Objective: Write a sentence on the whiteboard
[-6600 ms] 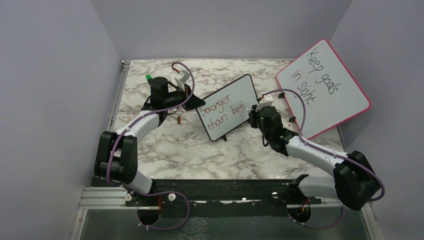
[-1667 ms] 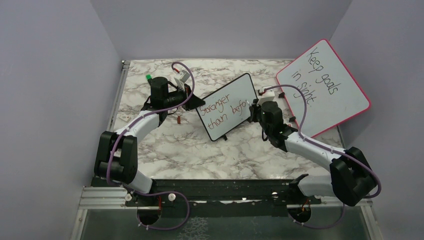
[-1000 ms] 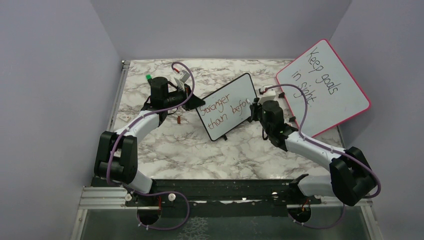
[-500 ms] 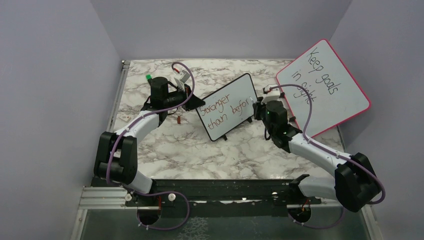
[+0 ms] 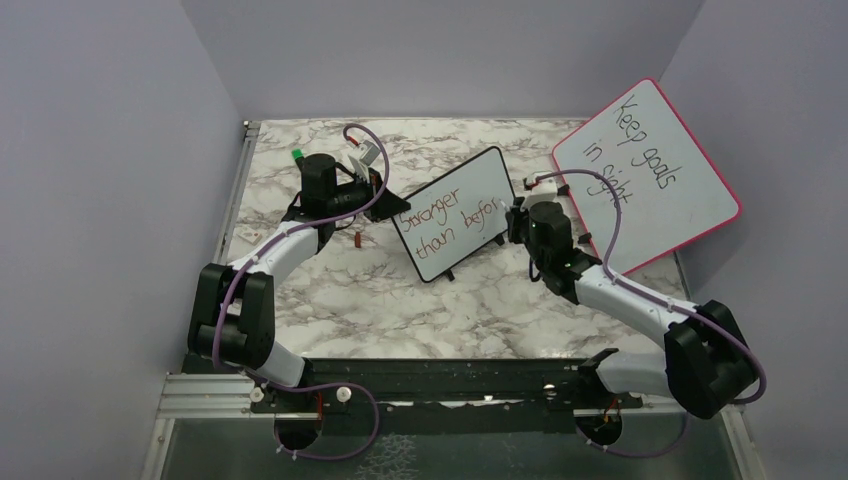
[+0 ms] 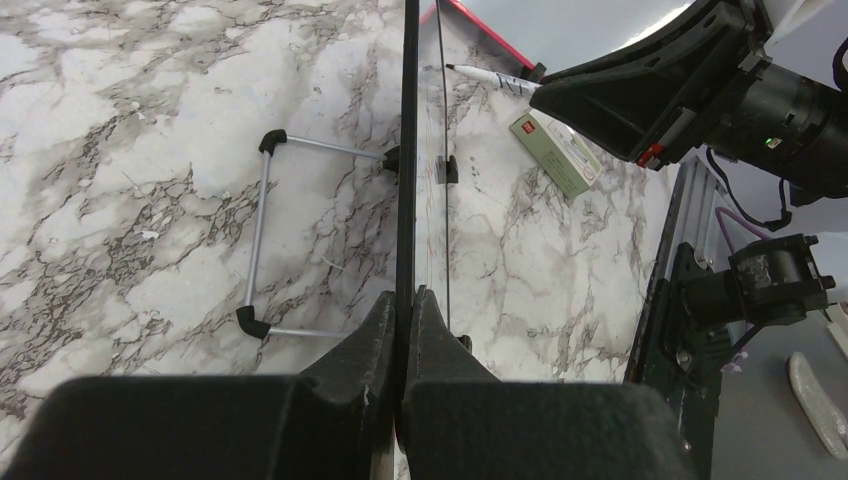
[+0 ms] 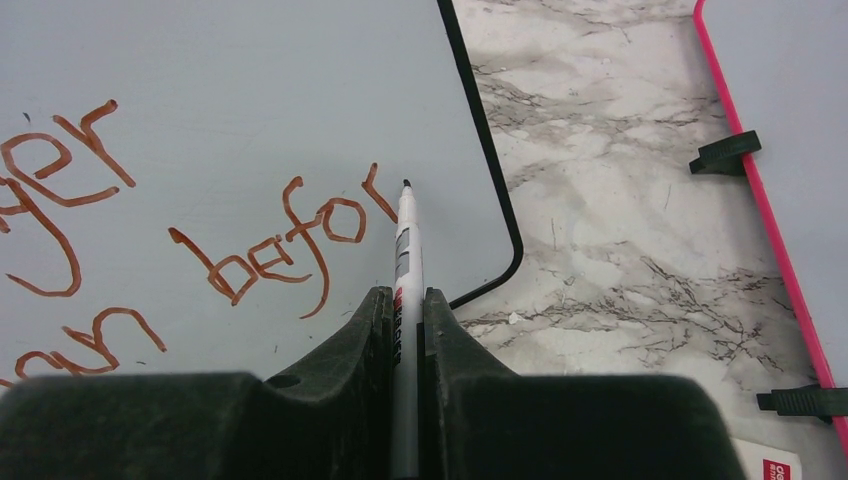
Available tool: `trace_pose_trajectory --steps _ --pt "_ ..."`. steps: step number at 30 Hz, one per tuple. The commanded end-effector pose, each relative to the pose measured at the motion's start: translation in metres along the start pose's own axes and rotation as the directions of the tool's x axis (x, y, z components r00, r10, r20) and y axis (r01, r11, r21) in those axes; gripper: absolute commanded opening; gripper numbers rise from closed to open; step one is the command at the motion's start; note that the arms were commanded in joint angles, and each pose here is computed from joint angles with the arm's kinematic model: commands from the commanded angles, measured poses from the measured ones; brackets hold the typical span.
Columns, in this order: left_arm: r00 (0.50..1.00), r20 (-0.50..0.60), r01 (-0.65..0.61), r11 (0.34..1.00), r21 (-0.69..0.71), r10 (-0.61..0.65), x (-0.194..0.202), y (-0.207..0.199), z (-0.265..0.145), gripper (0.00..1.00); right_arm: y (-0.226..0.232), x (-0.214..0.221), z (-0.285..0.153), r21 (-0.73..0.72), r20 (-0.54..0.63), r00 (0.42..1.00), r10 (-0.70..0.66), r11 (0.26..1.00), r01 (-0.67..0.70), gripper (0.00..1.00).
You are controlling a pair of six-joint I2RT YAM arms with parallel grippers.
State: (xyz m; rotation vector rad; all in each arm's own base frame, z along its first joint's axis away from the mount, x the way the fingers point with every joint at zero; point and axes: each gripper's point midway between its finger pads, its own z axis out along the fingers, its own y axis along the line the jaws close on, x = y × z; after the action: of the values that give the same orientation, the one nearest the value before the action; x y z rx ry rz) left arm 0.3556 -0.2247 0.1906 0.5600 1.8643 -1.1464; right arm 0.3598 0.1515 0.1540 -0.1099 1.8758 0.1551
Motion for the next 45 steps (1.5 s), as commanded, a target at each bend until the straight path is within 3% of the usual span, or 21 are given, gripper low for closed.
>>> trace_pose_trajectory --steps 1,32,45 --pt "0.995 -0.082 0.042 0.995 -0.086 -0.049 0.032 0.02 -0.001 0.0 0.002 0.005 0.003 -0.016 -0.01 1.0 0.01 1.0 -0.01 0.01" --pt "0.995 -0.087 0.042 0.996 -0.076 -0.048 0.032 0.018 -0.002 0.0 -0.005 -0.013 0.017 0.021 0.046 0.999 0.013 1.0 -0.014 0.01" --pt "0.995 -0.086 0.043 0.996 -0.08 -0.05 0.032 0.018 -0.002 0.0 0.009 -0.024 0.014 -0.061 0.072 0.997 0.005 0.998 -0.001 0.01"
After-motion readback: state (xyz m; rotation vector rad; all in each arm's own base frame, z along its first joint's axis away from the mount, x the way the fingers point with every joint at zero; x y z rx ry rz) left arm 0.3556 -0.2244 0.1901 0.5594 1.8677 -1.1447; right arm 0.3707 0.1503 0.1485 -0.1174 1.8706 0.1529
